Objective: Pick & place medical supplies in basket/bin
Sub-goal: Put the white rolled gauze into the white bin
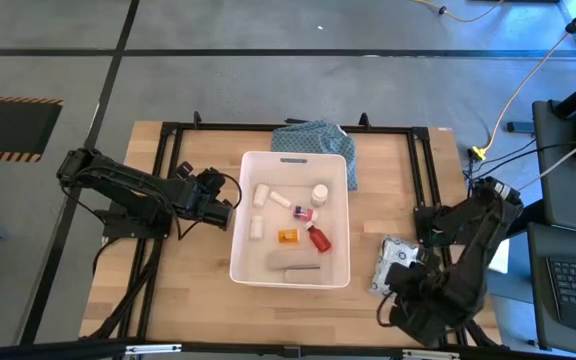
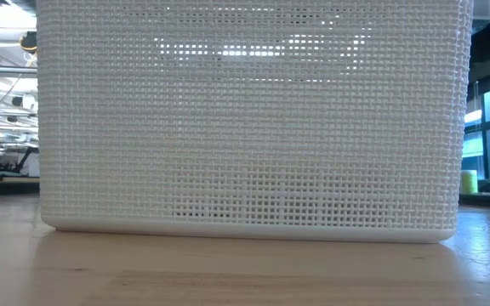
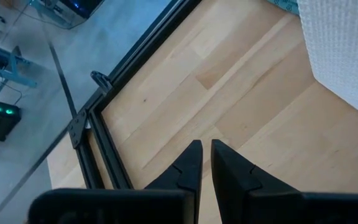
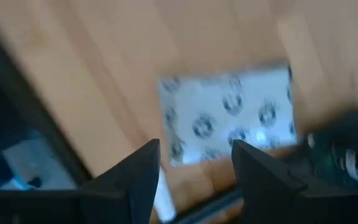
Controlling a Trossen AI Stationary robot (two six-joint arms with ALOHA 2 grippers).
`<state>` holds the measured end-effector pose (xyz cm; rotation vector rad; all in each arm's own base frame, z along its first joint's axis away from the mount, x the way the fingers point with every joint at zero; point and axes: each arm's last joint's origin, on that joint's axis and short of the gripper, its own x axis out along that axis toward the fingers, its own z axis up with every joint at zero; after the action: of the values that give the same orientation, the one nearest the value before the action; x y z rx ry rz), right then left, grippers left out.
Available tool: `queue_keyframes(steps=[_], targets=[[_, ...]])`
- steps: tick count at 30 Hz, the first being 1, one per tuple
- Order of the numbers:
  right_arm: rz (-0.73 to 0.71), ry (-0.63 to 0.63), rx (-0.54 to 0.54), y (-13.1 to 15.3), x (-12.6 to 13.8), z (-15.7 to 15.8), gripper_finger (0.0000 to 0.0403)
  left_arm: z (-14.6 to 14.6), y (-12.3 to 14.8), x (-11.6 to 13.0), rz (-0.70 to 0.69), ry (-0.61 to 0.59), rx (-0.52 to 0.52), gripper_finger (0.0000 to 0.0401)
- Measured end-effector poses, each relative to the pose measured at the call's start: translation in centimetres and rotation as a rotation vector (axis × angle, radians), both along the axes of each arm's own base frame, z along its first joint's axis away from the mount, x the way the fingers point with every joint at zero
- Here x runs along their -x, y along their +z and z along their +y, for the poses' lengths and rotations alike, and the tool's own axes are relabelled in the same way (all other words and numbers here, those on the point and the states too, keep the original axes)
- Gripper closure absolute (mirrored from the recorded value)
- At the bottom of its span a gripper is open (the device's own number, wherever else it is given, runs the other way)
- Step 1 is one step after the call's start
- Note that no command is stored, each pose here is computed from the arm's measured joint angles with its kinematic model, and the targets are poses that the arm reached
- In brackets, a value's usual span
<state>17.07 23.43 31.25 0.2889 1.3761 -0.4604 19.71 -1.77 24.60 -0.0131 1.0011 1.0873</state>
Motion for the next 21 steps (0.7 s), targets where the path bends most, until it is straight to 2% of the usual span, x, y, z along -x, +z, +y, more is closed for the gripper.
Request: queue_keyframes(steps=[4,6,9,12,16,21], targets=[[0.156,-0.018,-0.044,-3.8,1.1,0.6,0.0202,0.0,0.0,0.0,-0.001,0.001,0.001,0.0375],[0.174,-0.011,-0.031,-5.2,1.6,0.7,0.0202,0.0,0.0,0.0,-0.004,0.004,0.002,0.0374],[0.165,-0.087,-0.028,-6.9,2.0,0.7,0.0202,0.0,0.0,0.0,-0.01,0.009,0.004,0.0372],[0.164,-0.1,-0.077,-8.1,2.3,1.2,0.0202,0.0,0.0,0.0,-0.01,0.009,0.004,0.0373],[0.201,-0.18,-0.122,-9.4,2.6,1.3,0.0202,0.0,0.0,0.0,-0.01,0.009,0.004,0.0377],[0.335,-0.2,-0.207,-11.4,3.7,1.5,0.0202,0.0,0.0,0.0,-0.009,0.008,0.004,0.0377]])
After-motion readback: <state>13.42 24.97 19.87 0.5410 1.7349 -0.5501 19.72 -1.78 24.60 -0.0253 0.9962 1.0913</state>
